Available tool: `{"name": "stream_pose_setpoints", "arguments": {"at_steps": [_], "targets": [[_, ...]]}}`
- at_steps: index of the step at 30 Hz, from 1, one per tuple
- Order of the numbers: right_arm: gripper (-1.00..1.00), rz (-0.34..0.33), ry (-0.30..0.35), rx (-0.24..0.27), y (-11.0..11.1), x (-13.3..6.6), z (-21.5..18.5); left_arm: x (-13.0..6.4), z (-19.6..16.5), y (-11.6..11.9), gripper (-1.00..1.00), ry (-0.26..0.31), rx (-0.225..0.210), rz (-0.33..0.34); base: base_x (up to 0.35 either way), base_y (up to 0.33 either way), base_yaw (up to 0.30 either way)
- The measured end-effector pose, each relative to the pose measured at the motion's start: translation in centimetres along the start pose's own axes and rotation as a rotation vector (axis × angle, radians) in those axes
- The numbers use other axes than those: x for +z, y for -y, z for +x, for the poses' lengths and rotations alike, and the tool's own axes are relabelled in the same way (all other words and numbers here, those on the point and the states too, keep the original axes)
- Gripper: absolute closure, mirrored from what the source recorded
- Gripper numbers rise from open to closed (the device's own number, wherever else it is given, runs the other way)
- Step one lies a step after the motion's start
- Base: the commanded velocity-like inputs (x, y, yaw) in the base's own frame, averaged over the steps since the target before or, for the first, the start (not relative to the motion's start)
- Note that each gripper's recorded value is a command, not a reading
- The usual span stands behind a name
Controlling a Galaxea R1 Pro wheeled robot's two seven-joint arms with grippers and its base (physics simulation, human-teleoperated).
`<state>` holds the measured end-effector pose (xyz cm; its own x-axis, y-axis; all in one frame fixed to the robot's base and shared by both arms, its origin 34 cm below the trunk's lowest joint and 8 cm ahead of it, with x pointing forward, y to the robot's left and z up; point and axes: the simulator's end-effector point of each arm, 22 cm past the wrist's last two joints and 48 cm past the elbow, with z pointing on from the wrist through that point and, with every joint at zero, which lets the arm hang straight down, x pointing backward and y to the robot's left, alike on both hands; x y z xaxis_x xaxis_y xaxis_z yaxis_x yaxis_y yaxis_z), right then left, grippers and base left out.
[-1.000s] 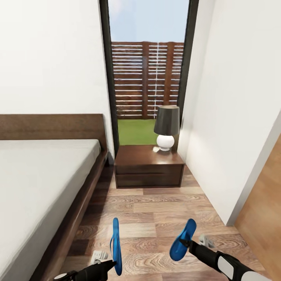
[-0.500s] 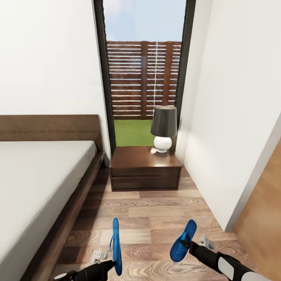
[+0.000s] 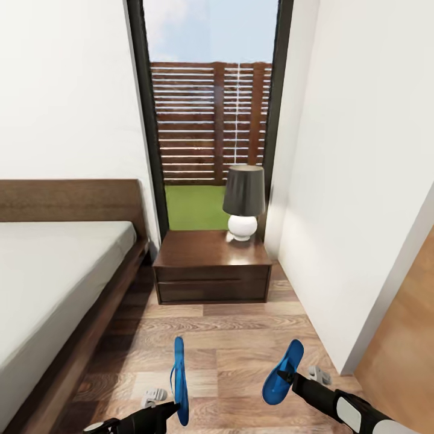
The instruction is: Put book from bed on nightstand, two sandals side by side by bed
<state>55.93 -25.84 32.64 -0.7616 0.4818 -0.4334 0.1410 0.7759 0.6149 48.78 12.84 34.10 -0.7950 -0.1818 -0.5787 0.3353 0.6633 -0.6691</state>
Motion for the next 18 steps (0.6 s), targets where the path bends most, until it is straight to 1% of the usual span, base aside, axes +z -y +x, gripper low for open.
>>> {"name": "stream_pose_setpoints", "arguments": {"at_steps": [14, 16, 18], "targets": [[1.0, 0.0, 0.0, 0.0, 0.02, -0.01, 0.01, 0.0, 0.02, 0.0, 1.0, -0.001, 0.0, 0.0, 0.221, -0.226, 0.0], [1.0, 0.0, 0.0, 0.0, 0.01, 0.01, 0.0, 0.0, 0.02, -0.02, 1.0, 0.0, 0.0, 0.0, 0.045, -0.051, 0.065], [1.0, 0.0, 0.0, 0.001, 0.01, 0.02, 0.0, 0.01, -0.01, -0.01, 1.0, 0.001, -0.001, 0.0, 0.018, -0.021, 0.176]]}}
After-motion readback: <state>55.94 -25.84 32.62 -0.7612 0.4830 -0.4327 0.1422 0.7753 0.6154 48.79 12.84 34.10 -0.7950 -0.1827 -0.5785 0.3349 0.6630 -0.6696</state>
